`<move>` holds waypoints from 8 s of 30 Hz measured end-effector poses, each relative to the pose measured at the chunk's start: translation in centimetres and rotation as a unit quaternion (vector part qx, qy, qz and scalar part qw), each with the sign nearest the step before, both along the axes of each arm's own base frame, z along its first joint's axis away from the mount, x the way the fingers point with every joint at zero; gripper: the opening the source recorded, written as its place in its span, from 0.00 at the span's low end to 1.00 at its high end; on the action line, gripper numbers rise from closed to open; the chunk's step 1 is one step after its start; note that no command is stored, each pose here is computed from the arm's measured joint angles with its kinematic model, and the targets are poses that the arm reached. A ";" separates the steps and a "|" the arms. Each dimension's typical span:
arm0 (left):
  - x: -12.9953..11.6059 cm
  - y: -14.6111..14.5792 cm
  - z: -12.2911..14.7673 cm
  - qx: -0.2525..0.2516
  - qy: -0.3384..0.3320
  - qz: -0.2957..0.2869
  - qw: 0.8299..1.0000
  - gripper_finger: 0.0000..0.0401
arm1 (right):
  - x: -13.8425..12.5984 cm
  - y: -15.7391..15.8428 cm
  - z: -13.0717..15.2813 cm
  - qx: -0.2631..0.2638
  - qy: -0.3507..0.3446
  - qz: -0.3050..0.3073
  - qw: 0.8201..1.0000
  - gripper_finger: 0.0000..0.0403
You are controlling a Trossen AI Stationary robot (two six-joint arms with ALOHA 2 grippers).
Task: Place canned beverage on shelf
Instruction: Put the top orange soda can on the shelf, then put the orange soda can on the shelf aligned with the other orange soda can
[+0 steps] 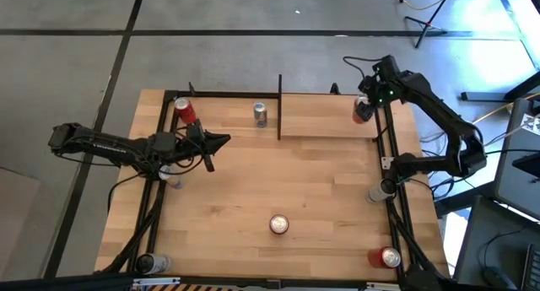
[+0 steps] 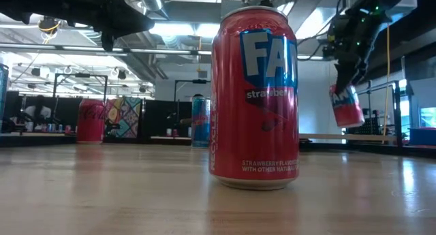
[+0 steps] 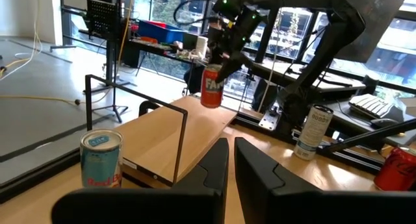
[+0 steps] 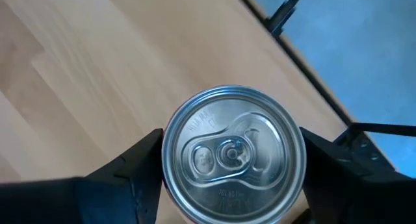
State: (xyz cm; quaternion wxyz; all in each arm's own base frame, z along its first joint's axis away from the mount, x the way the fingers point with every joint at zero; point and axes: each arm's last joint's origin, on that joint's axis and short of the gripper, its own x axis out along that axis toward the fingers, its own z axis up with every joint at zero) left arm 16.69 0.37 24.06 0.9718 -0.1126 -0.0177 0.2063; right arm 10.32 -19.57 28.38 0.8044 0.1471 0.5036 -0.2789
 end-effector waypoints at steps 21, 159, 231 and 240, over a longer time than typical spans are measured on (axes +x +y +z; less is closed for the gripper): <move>0.0 0.0 0.1 -0.001 -0.007 0.003 1.000 0.05 | 0.1 -0.4 -1.9 -0.039 0.015 0.020 0.999 0.71; -0.3 -4.5 -0.5 -0.178 -0.009 -0.216 0.960 0.41 | 27.7 38.7 -6.1 0.018 -0.007 0.371 0.928 0.85; -0.4 -3.0 0.4 -0.183 -0.098 -0.010 0.978 0.41 | 2.9 9.3 -0.9 -0.047 0.059 -0.026 0.997 0.66; -0.4 -3.0 0.4 -0.181 -0.098 -0.010 0.978 0.41 | 2.2 7.7 -1.5 -0.057 0.047 -0.032 0.997 0.66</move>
